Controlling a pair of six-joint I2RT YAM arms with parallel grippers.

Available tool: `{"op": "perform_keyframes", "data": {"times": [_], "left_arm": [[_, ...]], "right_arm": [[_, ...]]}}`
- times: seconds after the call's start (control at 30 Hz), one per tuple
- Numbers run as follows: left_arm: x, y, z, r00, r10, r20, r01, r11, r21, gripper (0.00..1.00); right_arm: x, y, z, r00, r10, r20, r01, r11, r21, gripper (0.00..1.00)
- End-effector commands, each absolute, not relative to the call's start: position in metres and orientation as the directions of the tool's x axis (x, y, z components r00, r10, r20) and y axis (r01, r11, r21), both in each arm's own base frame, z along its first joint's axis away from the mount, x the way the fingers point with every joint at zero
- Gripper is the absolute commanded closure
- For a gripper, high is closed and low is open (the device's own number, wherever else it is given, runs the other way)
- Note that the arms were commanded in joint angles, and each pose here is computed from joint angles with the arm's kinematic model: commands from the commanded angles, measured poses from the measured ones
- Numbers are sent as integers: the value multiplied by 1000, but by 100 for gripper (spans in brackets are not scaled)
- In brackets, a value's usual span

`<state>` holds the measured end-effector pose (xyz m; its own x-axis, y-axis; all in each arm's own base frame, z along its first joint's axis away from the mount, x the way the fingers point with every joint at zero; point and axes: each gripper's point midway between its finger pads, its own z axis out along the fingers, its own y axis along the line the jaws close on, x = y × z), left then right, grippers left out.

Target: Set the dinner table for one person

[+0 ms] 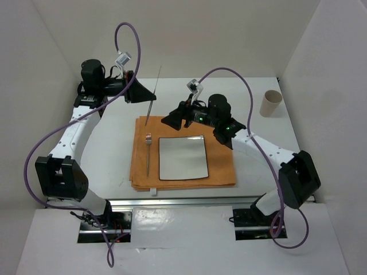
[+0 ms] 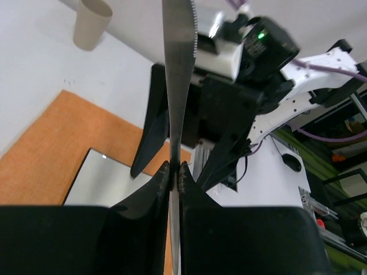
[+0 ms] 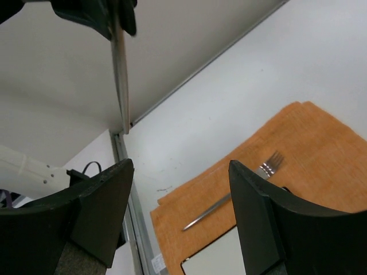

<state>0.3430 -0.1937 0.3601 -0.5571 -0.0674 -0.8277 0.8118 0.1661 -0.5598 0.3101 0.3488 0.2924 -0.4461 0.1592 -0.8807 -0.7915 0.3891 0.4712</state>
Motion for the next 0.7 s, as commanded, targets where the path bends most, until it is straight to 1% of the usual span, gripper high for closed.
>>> {"op": "perform_keyframes", "data": {"times": [0.0,0.1,0.23,0.33,0.47,0.67], "left_arm": [[330,-194,409,-464,-119,-878,869,131,-477,97],[332,-197,403,-474,-122,-872,861,141,-488,97],[336,-196,398,-437,-103,-894,878,165,-448,97],[339,-199,391,-445,-96,-890,874,169,-456,97],[338,-202,389,-429,-86,-899,884,164,-438,97],[339,-201,381,-444,-81,-893,875,177,-451,97]], "right_arm": [[304,364,359,-352,310,-883,-871,237,430,25],[301,374,348,-399,295,-868,-873,169,458,25],[293,382,355,-395,314,-864,-886,118,448,25],[297,385,344,-424,313,-849,-869,122,479,25],[293,394,351,-455,313,-834,-867,58,495,26],[300,404,343,-497,313,-809,-842,52,537,27]]}}
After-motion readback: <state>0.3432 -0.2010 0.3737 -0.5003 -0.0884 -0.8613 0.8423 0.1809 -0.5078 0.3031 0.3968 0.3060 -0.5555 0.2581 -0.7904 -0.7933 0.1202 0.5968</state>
